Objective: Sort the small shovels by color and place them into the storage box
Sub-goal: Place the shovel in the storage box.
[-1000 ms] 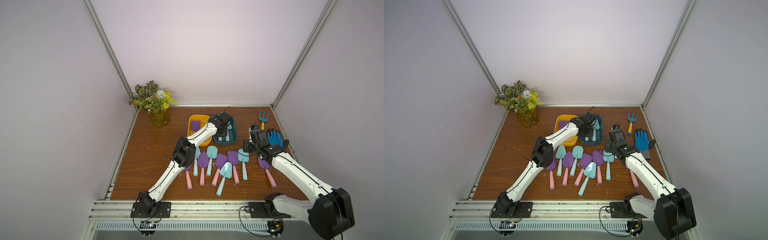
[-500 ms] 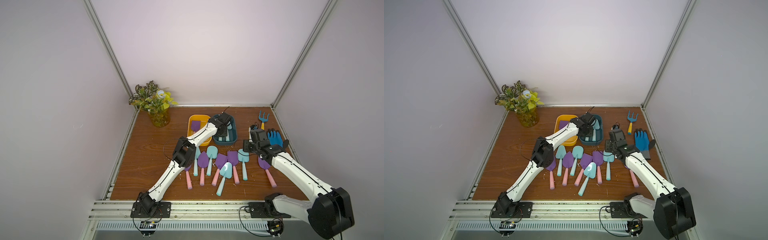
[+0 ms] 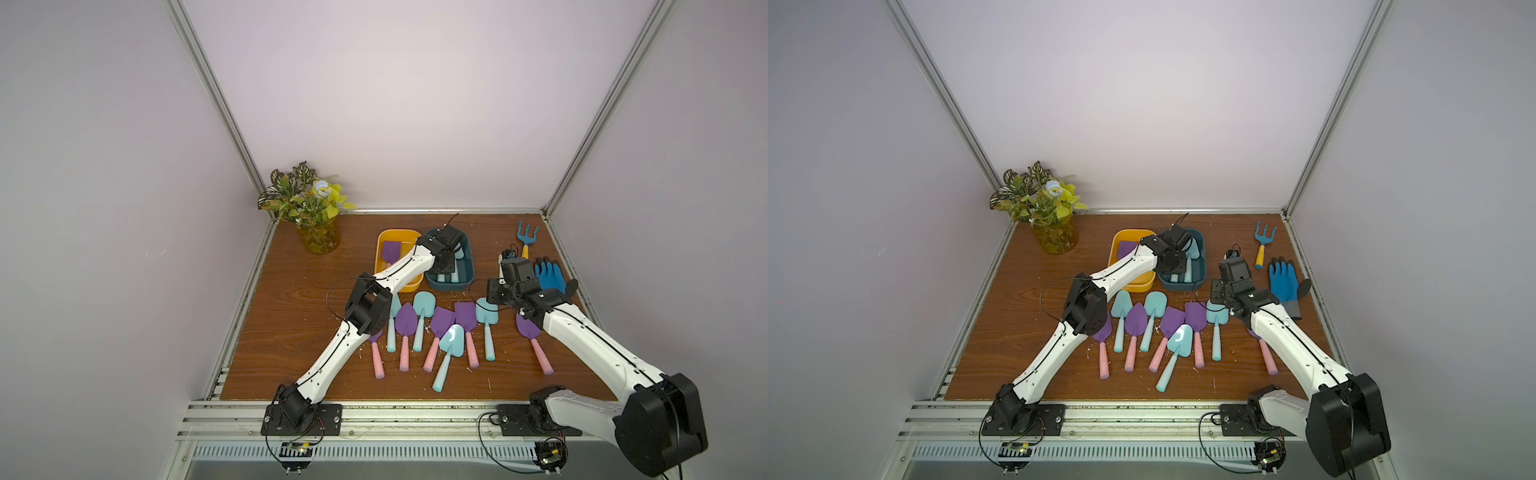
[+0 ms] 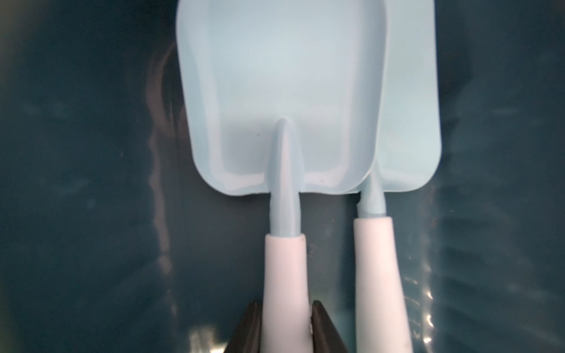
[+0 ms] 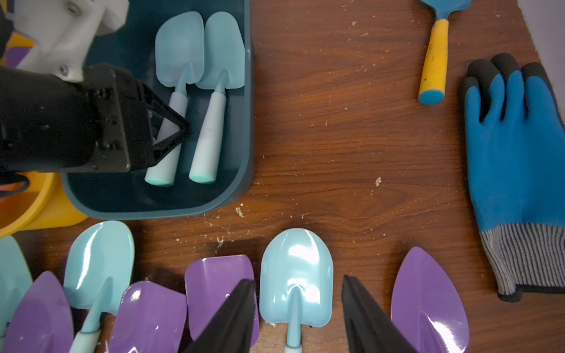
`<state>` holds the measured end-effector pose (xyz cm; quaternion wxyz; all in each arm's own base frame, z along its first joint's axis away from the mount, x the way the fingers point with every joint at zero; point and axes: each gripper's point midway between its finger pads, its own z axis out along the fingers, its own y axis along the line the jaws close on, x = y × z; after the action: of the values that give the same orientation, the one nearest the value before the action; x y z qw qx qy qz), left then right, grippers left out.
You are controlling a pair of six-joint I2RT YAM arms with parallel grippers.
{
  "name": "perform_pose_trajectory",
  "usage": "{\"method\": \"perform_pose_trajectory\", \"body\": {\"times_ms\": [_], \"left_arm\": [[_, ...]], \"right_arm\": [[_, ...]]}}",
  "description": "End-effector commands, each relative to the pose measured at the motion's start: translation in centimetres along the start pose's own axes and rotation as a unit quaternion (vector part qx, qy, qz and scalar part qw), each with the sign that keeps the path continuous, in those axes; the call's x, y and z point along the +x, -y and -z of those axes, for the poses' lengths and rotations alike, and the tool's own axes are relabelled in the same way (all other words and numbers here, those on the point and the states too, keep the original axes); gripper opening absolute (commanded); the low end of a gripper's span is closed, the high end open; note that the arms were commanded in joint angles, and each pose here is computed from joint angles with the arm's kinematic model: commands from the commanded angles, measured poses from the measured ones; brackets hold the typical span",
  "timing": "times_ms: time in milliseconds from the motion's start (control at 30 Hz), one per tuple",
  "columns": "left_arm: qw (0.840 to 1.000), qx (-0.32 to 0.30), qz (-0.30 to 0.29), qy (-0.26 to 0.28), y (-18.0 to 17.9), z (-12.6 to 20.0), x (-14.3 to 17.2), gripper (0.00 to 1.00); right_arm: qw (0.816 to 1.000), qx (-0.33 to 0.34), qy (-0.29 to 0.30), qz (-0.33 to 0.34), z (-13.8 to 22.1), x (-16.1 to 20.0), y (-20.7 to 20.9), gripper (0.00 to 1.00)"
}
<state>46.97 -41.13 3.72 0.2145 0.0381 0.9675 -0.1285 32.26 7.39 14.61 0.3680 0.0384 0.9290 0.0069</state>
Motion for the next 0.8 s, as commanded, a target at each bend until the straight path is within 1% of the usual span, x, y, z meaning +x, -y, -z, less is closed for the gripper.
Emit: {"method": "perform_pose_trajectory", "body": {"times_ms": [0,167,300,400,467,533,600,767], "left_arm": [[1.000,0.012,0.007,0.019,0.2,0.6,-1.5,0.33],[1.000,0.014,0.006,0.023,0.4,1.1,-1.8,0.34],[0.999,0.021,0.005,0.033,0.8,2.3,-2.5,0.36],[0.999,0.026,0.002,0.046,1.3,3.6,-3.2,0.39],[0.998,0.030,-0.002,0.056,1.7,4.7,-3.8,0.44],[0.997,0.042,-0.010,0.071,2.6,6.3,-4.4,0.51],[0.994,0.055,-0.023,0.094,3.9,8.4,-5.3,0.54],[0.982,0.099,-0.050,0.153,7.0,15.3,-7.4,0.61]], "right_arm": [[1.000,-0.002,0.018,-0.003,0.4,-1.0,0.0,0.52],[1.000,-0.002,0.018,-0.003,0.5,-1.0,0.1,0.53],[1.000,0.001,0.021,-0.005,0.9,-1.2,0.3,0.53],[1.000,0.002,0.025,-0.008,1.3,-1.4,0.4,0.53],[1.000,0.001,0.026,-0.010,1.6,-1.6,0.4,0.53],[1.000,0.001,0.027,-0.013,2.0,-1.8,0.4,0.53],[0.999,0.001,0.026,-0.018,2.4,-2.1,0.5,0.54],[0.999,0.000,0.036,-0.036,4.0,-3.2,0.6,0.54]]}}
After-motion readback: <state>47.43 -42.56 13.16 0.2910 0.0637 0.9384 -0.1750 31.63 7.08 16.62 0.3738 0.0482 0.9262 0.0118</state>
